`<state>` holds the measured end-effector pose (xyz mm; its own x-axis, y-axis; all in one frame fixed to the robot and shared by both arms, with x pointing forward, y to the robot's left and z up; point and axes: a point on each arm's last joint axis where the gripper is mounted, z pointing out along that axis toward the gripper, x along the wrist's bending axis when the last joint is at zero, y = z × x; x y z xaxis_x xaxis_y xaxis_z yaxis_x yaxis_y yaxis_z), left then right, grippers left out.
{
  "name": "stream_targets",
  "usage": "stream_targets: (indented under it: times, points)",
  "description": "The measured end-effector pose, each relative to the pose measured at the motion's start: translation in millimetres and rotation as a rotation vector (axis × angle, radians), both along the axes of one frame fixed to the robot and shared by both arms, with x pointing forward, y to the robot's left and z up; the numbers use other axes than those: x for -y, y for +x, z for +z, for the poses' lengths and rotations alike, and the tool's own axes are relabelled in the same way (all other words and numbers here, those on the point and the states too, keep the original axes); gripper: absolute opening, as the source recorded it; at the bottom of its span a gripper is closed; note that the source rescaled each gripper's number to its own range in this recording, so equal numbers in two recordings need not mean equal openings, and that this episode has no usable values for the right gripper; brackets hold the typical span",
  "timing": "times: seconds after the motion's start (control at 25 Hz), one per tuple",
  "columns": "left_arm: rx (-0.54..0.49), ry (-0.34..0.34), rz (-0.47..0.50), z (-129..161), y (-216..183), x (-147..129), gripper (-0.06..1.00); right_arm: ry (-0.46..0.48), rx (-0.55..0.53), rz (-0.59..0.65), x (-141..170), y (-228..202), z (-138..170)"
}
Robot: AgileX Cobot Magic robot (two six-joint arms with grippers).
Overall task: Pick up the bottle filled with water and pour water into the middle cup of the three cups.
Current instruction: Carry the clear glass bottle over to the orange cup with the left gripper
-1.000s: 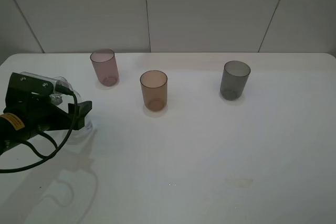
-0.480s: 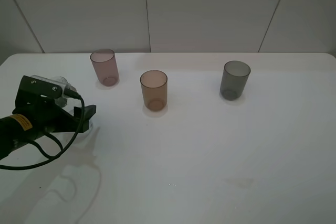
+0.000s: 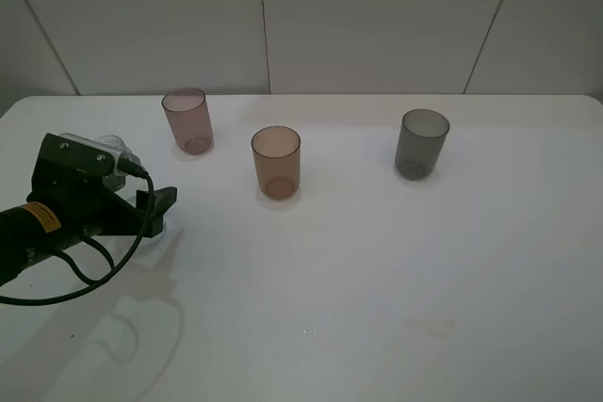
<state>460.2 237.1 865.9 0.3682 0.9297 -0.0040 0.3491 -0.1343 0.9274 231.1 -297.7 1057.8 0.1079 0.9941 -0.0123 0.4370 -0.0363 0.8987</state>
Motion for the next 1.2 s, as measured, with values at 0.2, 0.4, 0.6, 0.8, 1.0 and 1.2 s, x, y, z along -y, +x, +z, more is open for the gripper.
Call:
stream_targets:
  times: [0.2,0.4,0.6,0.8,1.0,1.2]
  points:
    - [0.001,0.0,0.01,0.1,0.5,-0.8,0.0,0.0,0.0,0.0,0.0,0.0,0.0]
    - [0.002,0.0,0.014,0.2,0.7,-1.0,0.01,0.0,0.0,0.0,0.0,0.0,0.0]
    - [0.002,0.0,0.018,0.2,0.8,-1.4,0.01,0.0,0.0,0.0,0.0,0.0,0.0]
    - [0.002,0.0,0.02,0.2,0.8,-1.6,0.01,0.0,0.0,0.0,0.0,0.0,0.0]
    - [0.002,0.0,0.022,0.2,0.9,-1.7,0.01,0.0,0.0,0.0,0.0,0.0,0.0]
    - [0.003,-0.005,0.027,2.6,-0.2,-2.3,0.01,0.0,0.0,0.0,0.0,0.0,0.0]
